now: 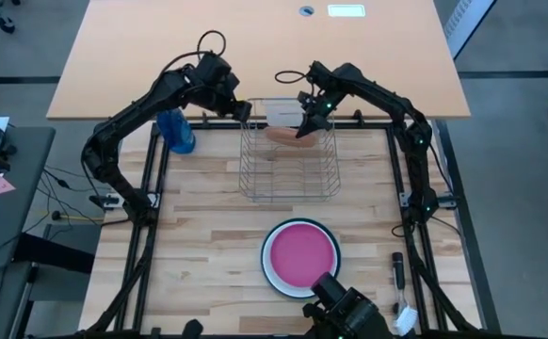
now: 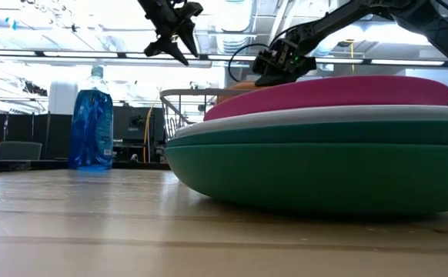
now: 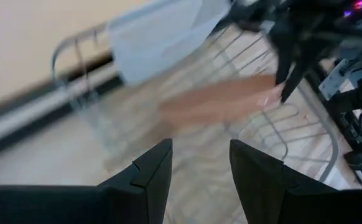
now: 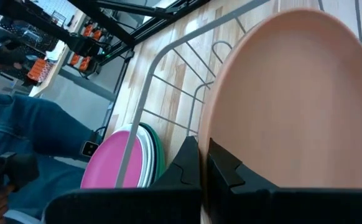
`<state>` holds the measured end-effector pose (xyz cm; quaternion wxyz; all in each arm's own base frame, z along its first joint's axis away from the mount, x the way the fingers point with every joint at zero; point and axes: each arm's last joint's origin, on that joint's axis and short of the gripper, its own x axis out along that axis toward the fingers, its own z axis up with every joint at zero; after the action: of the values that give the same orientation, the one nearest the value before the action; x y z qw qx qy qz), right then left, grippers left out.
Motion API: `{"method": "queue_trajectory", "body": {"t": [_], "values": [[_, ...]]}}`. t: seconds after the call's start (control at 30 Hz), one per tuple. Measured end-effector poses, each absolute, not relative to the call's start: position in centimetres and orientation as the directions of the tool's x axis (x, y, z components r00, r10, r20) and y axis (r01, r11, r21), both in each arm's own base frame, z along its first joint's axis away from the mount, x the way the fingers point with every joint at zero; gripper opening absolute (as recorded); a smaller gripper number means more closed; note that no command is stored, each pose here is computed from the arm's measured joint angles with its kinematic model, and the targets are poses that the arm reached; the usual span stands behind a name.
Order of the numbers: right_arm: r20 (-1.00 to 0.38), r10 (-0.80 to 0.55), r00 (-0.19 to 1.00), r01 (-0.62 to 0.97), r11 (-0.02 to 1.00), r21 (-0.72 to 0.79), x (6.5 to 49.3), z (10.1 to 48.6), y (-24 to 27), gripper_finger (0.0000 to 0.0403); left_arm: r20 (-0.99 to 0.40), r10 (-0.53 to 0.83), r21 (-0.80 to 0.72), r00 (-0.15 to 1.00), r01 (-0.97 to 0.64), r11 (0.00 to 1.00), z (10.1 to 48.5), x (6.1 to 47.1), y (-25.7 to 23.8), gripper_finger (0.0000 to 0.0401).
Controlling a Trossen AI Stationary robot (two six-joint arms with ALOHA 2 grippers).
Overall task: Sort dishes
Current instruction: Put the brown plate in the dish rack
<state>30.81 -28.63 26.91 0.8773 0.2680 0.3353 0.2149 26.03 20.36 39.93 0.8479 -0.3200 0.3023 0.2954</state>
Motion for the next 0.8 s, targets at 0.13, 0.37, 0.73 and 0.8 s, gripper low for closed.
{"method": "queue_trajectory", "body": {"t": [0.13, 0.37, 0.73, 0.8], "values": [[-0.473, 0.554, 0.685, -0.194, 0.765, 0.615, 30.7, 26.9, -28.7, 0.0002, -0.617, 0.292, -0.376, 0.731, -0.599, 0.707, 40.4, 27.0, 21.0, 0.0153], [-0.471, 0.544, 0.694, -0.204, 0.776, 0.597, 30.8, 26.9, -28.9, 0.0002, -0.539, 0.134, -0.397, 0.831, -0.391, 0.830, 37.8, 30.5, 23.3, 0.0153], [-0.471, 0.545, 0.694, -0.197, 0.772, 0.604, 30.8, 26.9, -28.9, 0.0002, -0.604, 0.064, -0.436, 0.795, -0.396, 0.808, 33.3, 33.0, 25.1, 0.0152], [-0.471, 0.544, 0.694, -0.198, 0.774, 0.602, 30.8, 26.9, -28.9, 0.0002, -0.603, 0.062, -0.419, 0.795, -0.382, 0.824, 33.3, 33.0, 25.1, 0.0152]]}}
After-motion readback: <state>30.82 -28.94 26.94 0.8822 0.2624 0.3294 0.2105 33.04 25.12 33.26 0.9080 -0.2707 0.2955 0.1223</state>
